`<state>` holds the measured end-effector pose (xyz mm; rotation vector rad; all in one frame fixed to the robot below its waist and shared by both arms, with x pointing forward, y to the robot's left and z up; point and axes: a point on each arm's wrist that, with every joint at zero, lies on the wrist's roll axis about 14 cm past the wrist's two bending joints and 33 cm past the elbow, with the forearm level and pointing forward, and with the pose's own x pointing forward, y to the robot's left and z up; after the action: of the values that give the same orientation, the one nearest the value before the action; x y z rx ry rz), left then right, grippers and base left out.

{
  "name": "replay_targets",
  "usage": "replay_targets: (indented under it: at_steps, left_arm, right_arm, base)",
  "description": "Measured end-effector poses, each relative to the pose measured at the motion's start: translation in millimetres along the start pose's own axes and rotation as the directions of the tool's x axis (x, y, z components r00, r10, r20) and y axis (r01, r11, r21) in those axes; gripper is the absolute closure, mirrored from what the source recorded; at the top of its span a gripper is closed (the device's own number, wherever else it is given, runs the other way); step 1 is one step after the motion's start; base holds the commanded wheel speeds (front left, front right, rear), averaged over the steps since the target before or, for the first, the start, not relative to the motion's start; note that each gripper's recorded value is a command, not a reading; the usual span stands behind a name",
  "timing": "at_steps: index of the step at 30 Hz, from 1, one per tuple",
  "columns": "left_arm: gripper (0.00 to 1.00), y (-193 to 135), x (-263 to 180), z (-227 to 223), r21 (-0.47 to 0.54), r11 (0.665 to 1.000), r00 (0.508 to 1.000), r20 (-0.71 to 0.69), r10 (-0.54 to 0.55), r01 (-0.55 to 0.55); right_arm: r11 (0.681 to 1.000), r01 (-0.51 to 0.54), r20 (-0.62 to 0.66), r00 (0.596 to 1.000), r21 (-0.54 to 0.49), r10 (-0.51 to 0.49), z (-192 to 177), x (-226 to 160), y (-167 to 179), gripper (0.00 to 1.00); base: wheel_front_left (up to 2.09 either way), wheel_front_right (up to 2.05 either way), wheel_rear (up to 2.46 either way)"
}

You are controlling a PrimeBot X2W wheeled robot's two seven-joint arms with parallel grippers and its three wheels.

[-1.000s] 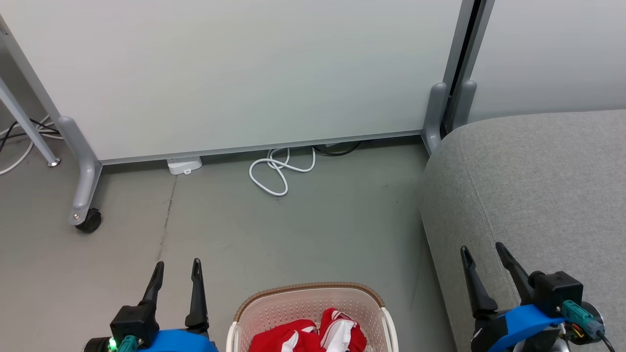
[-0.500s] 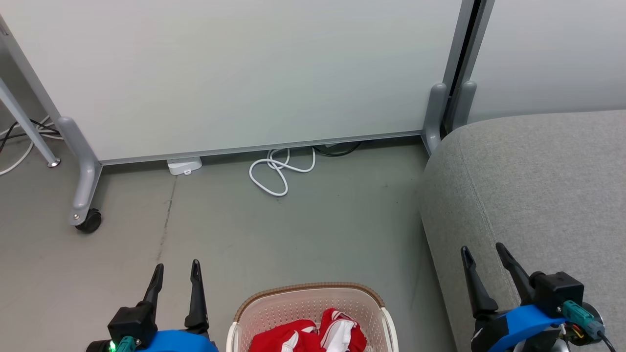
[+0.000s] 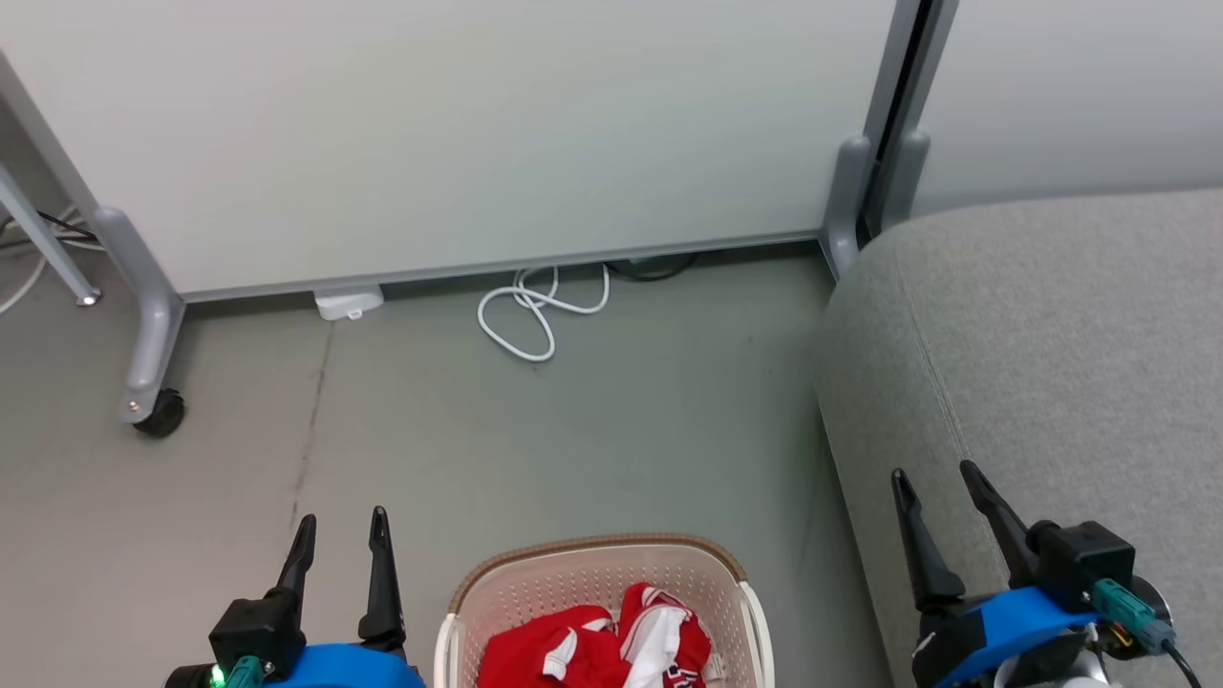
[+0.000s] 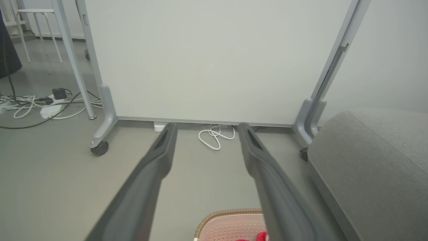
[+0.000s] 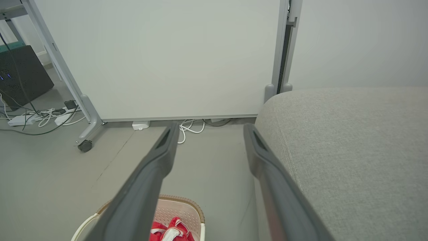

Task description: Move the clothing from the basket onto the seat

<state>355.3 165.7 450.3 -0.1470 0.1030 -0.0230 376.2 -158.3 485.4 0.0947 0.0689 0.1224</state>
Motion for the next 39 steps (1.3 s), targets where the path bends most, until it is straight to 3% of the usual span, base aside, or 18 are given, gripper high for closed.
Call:
replay_targets:
  at_steps: [7,13,26,33,39]
  left_arm:
    - [0.00,-13,16,-38,0.002,0.999,0.992,-0.122,-0.044,0.044]
    - [0.00,-31,29,-87,-0.023,0.994,0.954,-0.276,-0.113,0.111]
    - [0.00,-71,40,-212,-0.115,0.964,0.726,-0.639,-0.255,0.238]
    - [0.00,-65,45,-266,-0.092,0.962,0.596,-0.769,-0.234,0.258]
    - [0.00,-60,51,-300,-0.071,0.963,0.527,-0.825,-0.204,0.260]
  right_arm:
    - [1.000,-0.005,-0.016,1.000,-0.005,0.005,-6,12,0,0.00]
    - [1.000,0.019,-0.048,0.999,-0.007,-0.019,-18,20,-10,0.00]
    - [0.998,0.059,-0.108,0.992,-0.031,-0.062,-49,47,-34,0.00]
    - [0.997,0.072,-0.155,0.985,-0.024,-0.075,-76,57,-43,0.00]
    - [0.996,0.083,-0.186,0.979,-0.019,-0.085,-95,62,-49,0.00]
  base:
    - [0.00,0.00,0.00]
    - [0.00,0.00,0.00]
    - [0.00,0.00,0.00]
    - [0.00,0.00,0.00]
    - [0.00,0.00,0.00]
